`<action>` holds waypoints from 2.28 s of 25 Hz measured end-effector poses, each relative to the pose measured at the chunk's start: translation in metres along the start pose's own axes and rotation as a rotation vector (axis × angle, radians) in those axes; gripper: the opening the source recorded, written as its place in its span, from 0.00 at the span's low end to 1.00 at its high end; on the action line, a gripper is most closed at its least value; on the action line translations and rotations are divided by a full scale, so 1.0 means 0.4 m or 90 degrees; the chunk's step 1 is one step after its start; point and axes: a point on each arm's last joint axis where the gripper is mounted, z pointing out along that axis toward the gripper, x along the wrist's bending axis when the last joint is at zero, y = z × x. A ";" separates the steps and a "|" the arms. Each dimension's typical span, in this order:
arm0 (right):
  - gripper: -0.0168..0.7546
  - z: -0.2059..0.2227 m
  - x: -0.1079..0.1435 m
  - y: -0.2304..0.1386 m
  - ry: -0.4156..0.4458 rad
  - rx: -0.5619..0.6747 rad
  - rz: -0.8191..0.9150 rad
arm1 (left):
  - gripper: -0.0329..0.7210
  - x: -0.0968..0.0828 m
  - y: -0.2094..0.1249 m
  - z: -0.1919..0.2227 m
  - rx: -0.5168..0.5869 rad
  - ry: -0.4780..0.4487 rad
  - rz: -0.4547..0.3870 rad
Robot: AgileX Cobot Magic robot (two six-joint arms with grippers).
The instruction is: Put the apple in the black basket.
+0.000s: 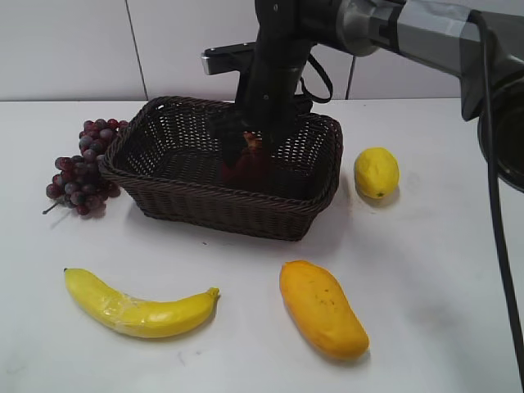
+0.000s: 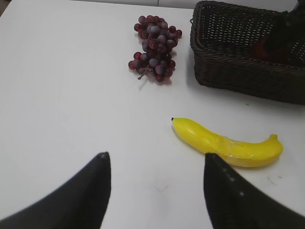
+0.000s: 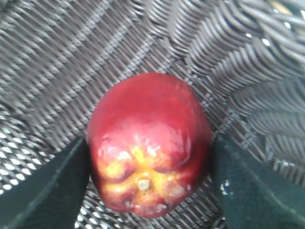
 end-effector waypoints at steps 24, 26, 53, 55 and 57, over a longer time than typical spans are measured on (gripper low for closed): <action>0.80 -0.329 -0.072 0.065 -0.058 -0.145 0.001 | 0.66 0.000 0.000 0.000 0.000 0.000 0.000; 0.79 -0.371 -0.146 0.059 -0.065 -0.160 0.041 | 0.66 0.000 0.000 0.000 0.000 0.000 0.000; 0.79 -0.570 -0.385 -0.515 -0.141 0.019 0.283 | 0.66 0.000 0.000 0.000 0.000 0.000 0.000; 0.79 -0.564 -0.361 -0.568 -0.140 0.024 0.284 | 0.66 0.000 0.000 0.000 0.000 0.000 0.000; 0.79 -0.562 -0.336 -0.618 -0.142 0.014 0.286 | 0.66 0.000 0.000 0.000 0.000 0.000 0.000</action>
